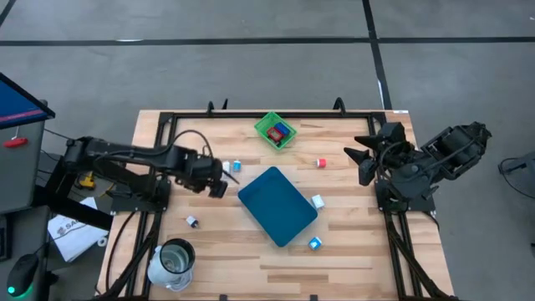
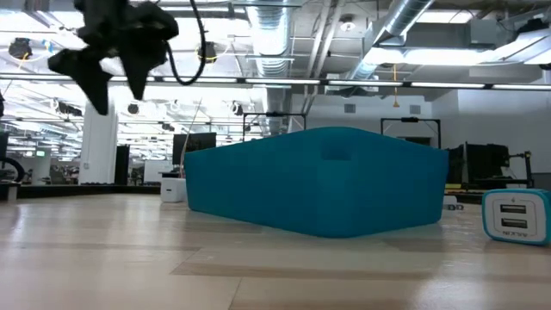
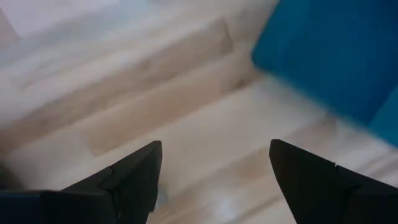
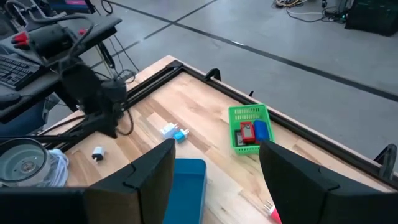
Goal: Pick & Place Office items
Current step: Put the bottom left white charger adapter into the blue bin
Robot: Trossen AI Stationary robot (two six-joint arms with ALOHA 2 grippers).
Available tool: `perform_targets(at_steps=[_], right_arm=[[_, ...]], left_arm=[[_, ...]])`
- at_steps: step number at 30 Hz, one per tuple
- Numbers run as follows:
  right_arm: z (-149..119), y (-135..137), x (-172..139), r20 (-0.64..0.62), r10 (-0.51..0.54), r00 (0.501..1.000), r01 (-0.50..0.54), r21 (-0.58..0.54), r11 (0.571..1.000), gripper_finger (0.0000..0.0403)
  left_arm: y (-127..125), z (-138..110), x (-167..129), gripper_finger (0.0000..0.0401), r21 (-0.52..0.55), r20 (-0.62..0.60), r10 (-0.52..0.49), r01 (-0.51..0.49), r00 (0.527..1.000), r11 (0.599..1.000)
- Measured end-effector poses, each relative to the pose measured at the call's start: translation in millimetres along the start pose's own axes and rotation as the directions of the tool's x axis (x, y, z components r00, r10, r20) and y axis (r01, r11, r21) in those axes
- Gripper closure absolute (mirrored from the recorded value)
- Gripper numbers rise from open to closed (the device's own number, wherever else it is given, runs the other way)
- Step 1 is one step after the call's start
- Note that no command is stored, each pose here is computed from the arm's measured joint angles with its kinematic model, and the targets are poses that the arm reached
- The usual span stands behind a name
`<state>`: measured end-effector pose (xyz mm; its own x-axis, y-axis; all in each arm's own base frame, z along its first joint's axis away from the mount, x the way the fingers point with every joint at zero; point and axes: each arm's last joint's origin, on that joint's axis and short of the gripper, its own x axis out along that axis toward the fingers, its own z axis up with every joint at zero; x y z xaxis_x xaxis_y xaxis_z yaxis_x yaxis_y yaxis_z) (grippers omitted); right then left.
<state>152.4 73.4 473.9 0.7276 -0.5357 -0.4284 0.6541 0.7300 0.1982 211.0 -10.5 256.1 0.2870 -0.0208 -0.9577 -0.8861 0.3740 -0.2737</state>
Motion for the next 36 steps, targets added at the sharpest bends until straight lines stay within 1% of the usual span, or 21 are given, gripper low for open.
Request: perform_targets(at_steps=[1,2,3,4,6,7,9,11,12,15,16,18,19,20,22,24,26,29,33,36], right_arm=[[0.0,0.1,0.0,0.0,0.001,1.0,-0.001,0.001,1.0,0.0178],[0.0,0.1,0.0,-0.001,0.001,1.0,-0.001,0.001,1.0,0.0178],[-0.1,0.1,0.0,-0.003,0.002,1.0,-0.002,0.001,1.0,0.0178],[-0.1,0.1,0.0,-0.003,0.002,1.0,-0.002,0.001,1.0,0.0178],[-0.1,0.2,0.0,-0.004,0.003,1.0,-0.003,-0.004,1.0,0.0178],[-0.1,0.2,0.0,-0.005,0.004,1.0,-0.004,-0.005,1.0,0.0178],[-0.4,0.4,0.0,-0.017,0.01,1.0,-0.01,-0.006,1.0,0.0178],[-0.6,0.6,0.0,-0.023,0.014,1.0,-0.014,-0.005,1.0,0.0178],[-0.7,0.8,-0.2,-0.025,0.016,1.0,-0.016,-0.004,1.0,0.0178],[-1.5,1.8,-1.7,-0.026,0.028,0.999,-0.028,-0.006,1.0,0.0178],[-1.5,2.1,-1.9,-0.025,0.03,0.999,-0.03,-0.004,1.0,0.0178],[-1.5,2.1,-1.9,-0.026,0.03,0.999,-0.03,0.001,1.0,0.0178],[-1.6,2.1,-2.0,-0.027,0.031,0.999,-0.031,0.003,1.0,0.0178],[-1.8,2.3,-2.3,-0.028,0.034,0.999,-0.034,0.002,0.999,0.0178],[-2.6,2.8,-3.7,-0.027,0.041,0.999,-0.041,0.004,0.999,0.0178],[-3.7,4.4,-3.9,-0.029,0.044,0.999,-0.044,-0.001,0.999,0.0178],[-4.8,6.0,-3.5,-0.031,0.044,0.999,-0.044,0.0,0.999,0.0178],[-8.3,9.4,-3.5,-0.037,0.041,0.998,-0.041,0.0,0.999,0.0178],[-13.6,13.3,-3.8,-0.051,0.036,0.998,-0.035,0.012,0.999,0.0178],[-15.0,14.7,-4.8,-0.055,0.042,0.998,-0.042,0.015,0.999,0.0178]], left_arm=[[-1.4,-4.3,0.6,0.0107,0.034,-0.02,-0.007,0.008,1.0,0.999],[-3.2,-8.5,0.7,0.0107,0.107,-0.041,-0.018,0.022,0.999,0.994],[-5.7,-12.2,0.6,0.0107,0.203,-0.063,-0.039,0.051,0.997,0.978],[-8.5,-15.6,0.4,0.0107,0.313,-0.088,-0.064,0.089,0.994,0.945],[-10.9,-22.0,0.1,0.0107,0.493,-0.133,-0.081,0.137,0.988,0.859],[-11.2,-25.0,0.1,0.0107,0.557,-0.147,-0.077,0.147,0.986,0.817],[-9.6,-27.7,0.0,0.0107,0.65,-0.173,-0.061,0.16,0.983,0.743],[-4.7,-28.5,0.0,0.0107,0.729,-0.178,-0.009,0.138,0.984,0.671],[-1.6,-28.9,0.1,0.0107,0.775,-0.17,0.027,0.117,0.985,0.621],[7.3,-28.7,0.3,0.0108,0.902,-0.104,0.142,0.033,0.984,0.43],[9.3,-28.4,-0.1,0.0108,0.931,-0.083,0.165,0.018,0.983,0.365],[10.0,-27.7,-0.1,0.0108,0.968,-0.057,0.178,0.011,0.982,0.25],[9.6,-27.6,-0.1,0.0108,0.98,-0.052,0.175,0.016,0.983,0.201],[9.5,-28.3,-0.1,0.0109,0.987,-0.05,0.175,0.022,0.983,0.16],[9.0,-30.0,0.1,0.0109,0.995,-0.051,0.173,0.036,0.984,0.089],[9.0,-33.1,4.2,0.0109,0.998,-0.062,0.162,0.057,0.985,0.037],[11.7,-38.6,11.6,0.0109,0.995,-0.097,0.165,0.098,0.981,0.005],[19.3,-50.4,25.0,0.0109,0.987,-0.149,0.194,0.157,0.97,-0.028],[27.5,-64.1,38.9,0.0109,0.98,-0.163,0.218,0.183,0.962,-0.074],[28.3,-71.2,43.2,0.0109,0.973,-0.193,0.205,0.214,0.96,-0.087]])
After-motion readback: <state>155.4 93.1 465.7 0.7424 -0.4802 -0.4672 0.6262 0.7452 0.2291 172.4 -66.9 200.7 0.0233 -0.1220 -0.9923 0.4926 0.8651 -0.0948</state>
